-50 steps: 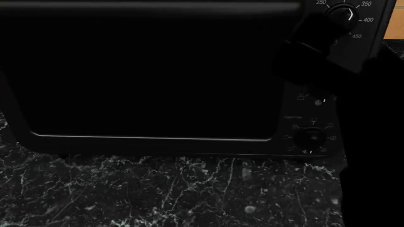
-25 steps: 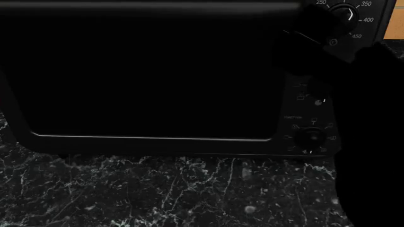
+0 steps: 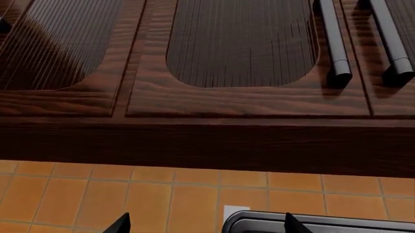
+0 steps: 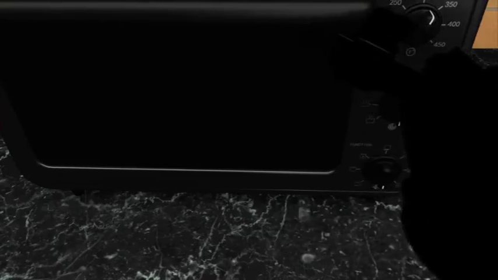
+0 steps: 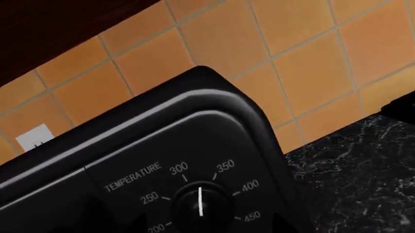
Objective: Decrease the toaster oven temperature.
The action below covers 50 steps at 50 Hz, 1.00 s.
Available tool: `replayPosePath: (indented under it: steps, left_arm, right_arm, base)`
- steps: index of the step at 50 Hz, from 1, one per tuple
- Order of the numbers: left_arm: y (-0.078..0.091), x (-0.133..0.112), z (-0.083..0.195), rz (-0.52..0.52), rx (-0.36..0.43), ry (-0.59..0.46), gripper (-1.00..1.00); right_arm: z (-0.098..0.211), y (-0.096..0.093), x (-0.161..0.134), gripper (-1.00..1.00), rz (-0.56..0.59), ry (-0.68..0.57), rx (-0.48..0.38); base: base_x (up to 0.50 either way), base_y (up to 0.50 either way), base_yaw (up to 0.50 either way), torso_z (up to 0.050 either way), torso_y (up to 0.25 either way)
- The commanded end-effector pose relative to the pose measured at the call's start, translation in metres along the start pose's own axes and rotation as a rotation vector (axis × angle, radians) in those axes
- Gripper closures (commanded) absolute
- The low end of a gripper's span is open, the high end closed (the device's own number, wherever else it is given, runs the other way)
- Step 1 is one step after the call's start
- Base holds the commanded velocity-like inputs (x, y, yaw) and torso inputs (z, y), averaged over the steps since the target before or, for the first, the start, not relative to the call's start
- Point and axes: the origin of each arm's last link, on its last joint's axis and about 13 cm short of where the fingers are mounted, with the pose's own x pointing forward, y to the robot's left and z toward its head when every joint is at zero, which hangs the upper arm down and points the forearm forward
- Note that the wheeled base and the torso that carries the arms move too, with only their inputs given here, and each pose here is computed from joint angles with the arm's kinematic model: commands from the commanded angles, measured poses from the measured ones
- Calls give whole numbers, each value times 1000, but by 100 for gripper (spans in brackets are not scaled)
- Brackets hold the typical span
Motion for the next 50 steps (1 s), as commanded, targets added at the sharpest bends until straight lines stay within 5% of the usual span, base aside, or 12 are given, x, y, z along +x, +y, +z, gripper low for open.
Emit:
replayPosePath:
  steps: [1, 40, 41, 50]
  left_arm:
    - [-1, 0, -1, -2, 4, 4, -100]
    - [-5, 0, -5, -13, 17, 20, -100]
    - [-4, 0, -5, -13, 16, 20, -100]
    - [-2, -3, -4, -8, 12, 19, -100]
  right_arm:
    - [-2, -4, 16, -100, -13, 30, 17]
    - [-3, -7, 41, -100, -25, 72, 18]
    - [-3, -7, 41, 100, -24, 73, 17]
    - [-4, -5, 37, 100, 2, 81, -23]
  base:
    - [10, 0, 6, 0, 0]
    - [13, 2, 8, 2, 0]
    - [15, 3, 10, 10, 0]
    - [14, 2, 8, 2, 0]
